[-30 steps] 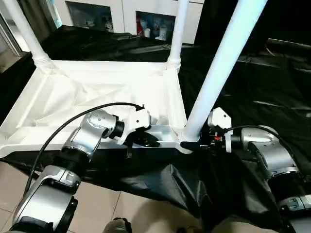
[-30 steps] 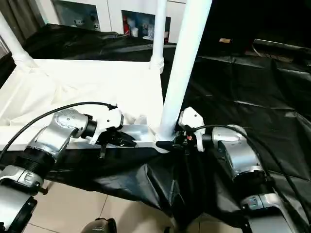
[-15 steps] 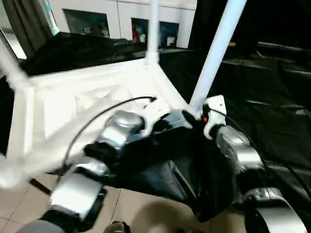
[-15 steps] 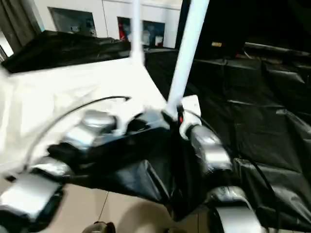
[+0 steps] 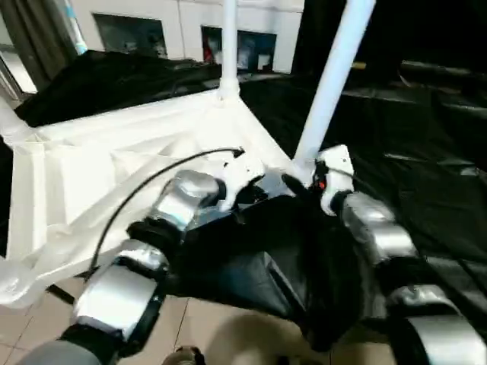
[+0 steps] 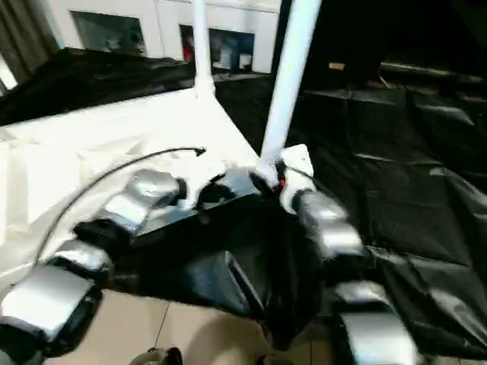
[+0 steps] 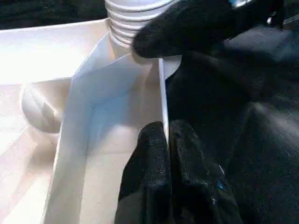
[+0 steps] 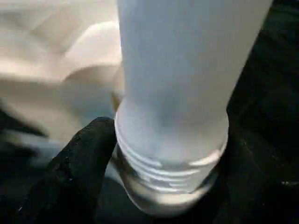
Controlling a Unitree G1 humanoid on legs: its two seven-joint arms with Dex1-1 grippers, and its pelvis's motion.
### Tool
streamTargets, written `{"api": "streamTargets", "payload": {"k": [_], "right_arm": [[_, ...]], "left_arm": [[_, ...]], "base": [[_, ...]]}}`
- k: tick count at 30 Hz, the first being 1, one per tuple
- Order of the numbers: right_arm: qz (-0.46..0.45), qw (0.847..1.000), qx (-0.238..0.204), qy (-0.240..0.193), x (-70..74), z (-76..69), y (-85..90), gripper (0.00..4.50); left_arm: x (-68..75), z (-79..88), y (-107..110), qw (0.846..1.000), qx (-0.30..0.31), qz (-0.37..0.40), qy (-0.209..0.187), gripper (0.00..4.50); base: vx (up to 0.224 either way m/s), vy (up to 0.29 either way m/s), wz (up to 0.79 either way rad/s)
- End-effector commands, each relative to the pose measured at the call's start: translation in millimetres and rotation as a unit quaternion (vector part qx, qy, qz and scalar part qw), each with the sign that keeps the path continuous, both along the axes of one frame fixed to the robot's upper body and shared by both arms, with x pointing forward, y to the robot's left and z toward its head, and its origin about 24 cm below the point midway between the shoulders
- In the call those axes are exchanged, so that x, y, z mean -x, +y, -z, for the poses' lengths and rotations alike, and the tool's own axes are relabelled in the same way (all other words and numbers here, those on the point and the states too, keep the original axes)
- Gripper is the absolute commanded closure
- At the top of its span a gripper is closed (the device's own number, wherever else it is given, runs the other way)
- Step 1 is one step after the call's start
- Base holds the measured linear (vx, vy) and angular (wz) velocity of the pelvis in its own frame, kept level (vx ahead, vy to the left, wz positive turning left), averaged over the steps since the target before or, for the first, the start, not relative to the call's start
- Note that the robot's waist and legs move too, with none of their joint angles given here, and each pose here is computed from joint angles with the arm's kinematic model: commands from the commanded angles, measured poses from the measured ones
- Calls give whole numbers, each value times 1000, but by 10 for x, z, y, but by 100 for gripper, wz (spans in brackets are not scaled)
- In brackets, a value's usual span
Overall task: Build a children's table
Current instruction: Rotate leg to tighten
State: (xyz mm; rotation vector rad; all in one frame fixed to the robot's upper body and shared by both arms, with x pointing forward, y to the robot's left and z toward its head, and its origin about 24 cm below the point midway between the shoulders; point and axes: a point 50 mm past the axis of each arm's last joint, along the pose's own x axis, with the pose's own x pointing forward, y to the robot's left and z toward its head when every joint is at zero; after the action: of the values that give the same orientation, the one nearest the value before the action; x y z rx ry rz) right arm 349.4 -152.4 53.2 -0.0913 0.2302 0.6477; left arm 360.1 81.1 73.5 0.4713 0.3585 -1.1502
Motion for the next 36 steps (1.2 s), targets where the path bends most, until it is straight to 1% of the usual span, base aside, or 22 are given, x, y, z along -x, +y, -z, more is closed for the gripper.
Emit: {"api": "streamTargets", "payload": {"k": [1,2,3,4,6,10,11,14,17,20,22,25,28,30,32,33,34,36], "right_arm": [[-112,994,3,14,120,8,104,94],[-113,994,3,14,121,6,102,94],[-141,990,6,7,150,-70,-9,94],[-150,989,7,5,159,-90,-33,94],[-196,980,15,3,214,-180,-142,94],[-247,968,35,8,284,-266,-232,94],[-268,962,41,15,317,-287,-250,94],[-283,957,57,19,335,-282,-263,94],[-283,957,57,23,325,-267,-263,94],[-285,957,56,27,321,-252,-249,126],[-287,956,54,32,327,-244,-233,131],[-293,954,50,38,348,-214,-196,163],[-287,956,45,43,355,-184,-188,176],[-268,962,38,49,355,-134,-187,177],[-190,980,32,54,311,8,-192,178],[-146,987,29,60,290,85,-192,178],[-96,993,23,68,269,164,-187,178],[-5,997,10,80,224,288,-159,178]], "left_arm": [[119,15,-67,997,21,79,12,450],[120,15,-66,997,21,79,13,450],[153,13,6,994,14,105,14,450],[160,10,21,994,12,112,11,450],[186,-15,83,991,12,134,6,450],[244,-55,139,985,18,170,16,450],[276,-61,164,982,16,186,21,450],[308,-54,195,980,12,198,27,450],[325,-39,221,979,9,202,30,450],[331,-27,238,979,6,203,31,450],[335,-29,245,979,5,201,31,450],[332,-43,246,980,5,199,29,450],[325,-45,242,981,5,194,28,450],[298,-35,236,984,6,175,26,450],[186,-3,215,995,-4,103,6,450],[136,8,196,997,-4,72,-1,450],[86,20,170,999,-5,39,-7,450],[32,41,86,1000,-3,-3,-12,450]], "base": [[57,-15,-3],[57,-15,-3],[0,0,0],[0,0,0],[0,0,0],[0,0,0],[0,0,0],[0,0,0],[0,0,0],[0,0,0],[0,0,0],[0,0,0],[0,0,0],[0,0,0],[0,0,0],[0,0,0],[0,0,0],[0,0,0]]}}
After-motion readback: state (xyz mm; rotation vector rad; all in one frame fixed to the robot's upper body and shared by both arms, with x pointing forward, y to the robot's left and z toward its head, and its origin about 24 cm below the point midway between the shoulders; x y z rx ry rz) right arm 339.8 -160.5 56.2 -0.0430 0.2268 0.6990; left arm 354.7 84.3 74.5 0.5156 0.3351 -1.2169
